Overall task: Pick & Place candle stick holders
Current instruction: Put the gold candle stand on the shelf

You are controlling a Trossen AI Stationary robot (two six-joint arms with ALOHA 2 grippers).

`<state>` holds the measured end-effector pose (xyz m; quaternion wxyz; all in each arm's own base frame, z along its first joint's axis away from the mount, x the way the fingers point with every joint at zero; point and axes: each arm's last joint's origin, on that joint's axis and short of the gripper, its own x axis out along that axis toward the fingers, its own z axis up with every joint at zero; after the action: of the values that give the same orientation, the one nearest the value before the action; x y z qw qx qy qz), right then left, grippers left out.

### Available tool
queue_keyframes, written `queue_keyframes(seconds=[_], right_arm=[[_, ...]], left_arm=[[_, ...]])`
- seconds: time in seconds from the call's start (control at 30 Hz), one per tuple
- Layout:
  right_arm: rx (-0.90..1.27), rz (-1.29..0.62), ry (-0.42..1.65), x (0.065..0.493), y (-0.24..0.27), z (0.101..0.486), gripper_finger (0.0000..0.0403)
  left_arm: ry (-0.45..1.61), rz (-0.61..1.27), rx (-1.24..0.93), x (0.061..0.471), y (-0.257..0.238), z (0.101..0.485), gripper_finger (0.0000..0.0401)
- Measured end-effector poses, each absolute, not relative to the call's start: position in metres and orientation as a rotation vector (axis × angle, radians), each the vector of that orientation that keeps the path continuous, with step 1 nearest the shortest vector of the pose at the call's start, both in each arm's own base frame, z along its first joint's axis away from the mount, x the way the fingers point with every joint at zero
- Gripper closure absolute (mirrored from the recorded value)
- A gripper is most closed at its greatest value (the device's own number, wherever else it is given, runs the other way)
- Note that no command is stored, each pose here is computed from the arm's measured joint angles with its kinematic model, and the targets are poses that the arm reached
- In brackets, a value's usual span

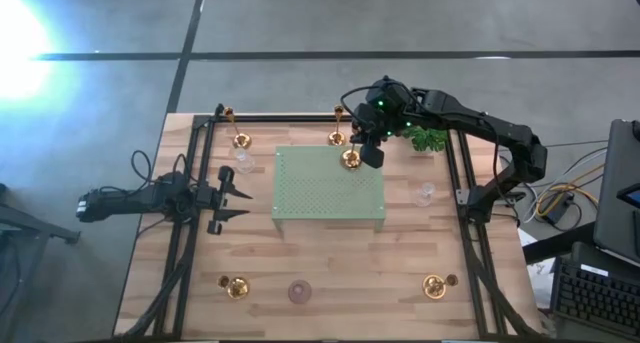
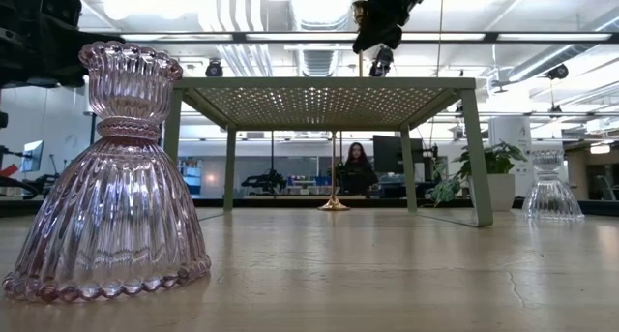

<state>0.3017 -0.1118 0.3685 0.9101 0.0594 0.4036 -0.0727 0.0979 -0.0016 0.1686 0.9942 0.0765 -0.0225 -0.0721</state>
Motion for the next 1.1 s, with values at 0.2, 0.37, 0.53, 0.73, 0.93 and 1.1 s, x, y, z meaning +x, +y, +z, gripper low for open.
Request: queue_keyframes(seconds=[0.2,0.37,0.53,0.73,0.93,1.1], right_arm=[[0.121,-0.150,0.826,0.3025,-0.1121,0.3685,0.0390],[0.119,-0.150,0.820,0.3032,-0.1123,0.3687,0.0390],[0.112,-0.150,0.808,0.3044,-0.1127,0.3691,0.0390],[0.111,-0.150,0.806,0.3045,-0.1128,0.3693,0.0390],[0.104,-0.152,0.786,0.3072,-0.1138,0.3696,0.0390],[0.110,-0.154,0.795,0.3080,-0.1143,0.3678,0.0390]], left_arm=[[-0.045,-0.144,0.153,0.0979,-0.0016,0.1685,0.0224],[-0.046,-0.144,0.153,0.0979,-0.0016,0.1686,0.0224],[-0.045,-0.145,0.153,0.0979,-0.0016,0.1685,0.0224],[-0.045,-0.145,0.153,0.0979,-0.0016,0.1685,0.0224],[-0.045,-0.145,0.153,0.0979,-0.0016,0.1685,0.0224],[-0.045,-0.145,0.153,0.0979,-0.0016,0.1686,0.0224]])
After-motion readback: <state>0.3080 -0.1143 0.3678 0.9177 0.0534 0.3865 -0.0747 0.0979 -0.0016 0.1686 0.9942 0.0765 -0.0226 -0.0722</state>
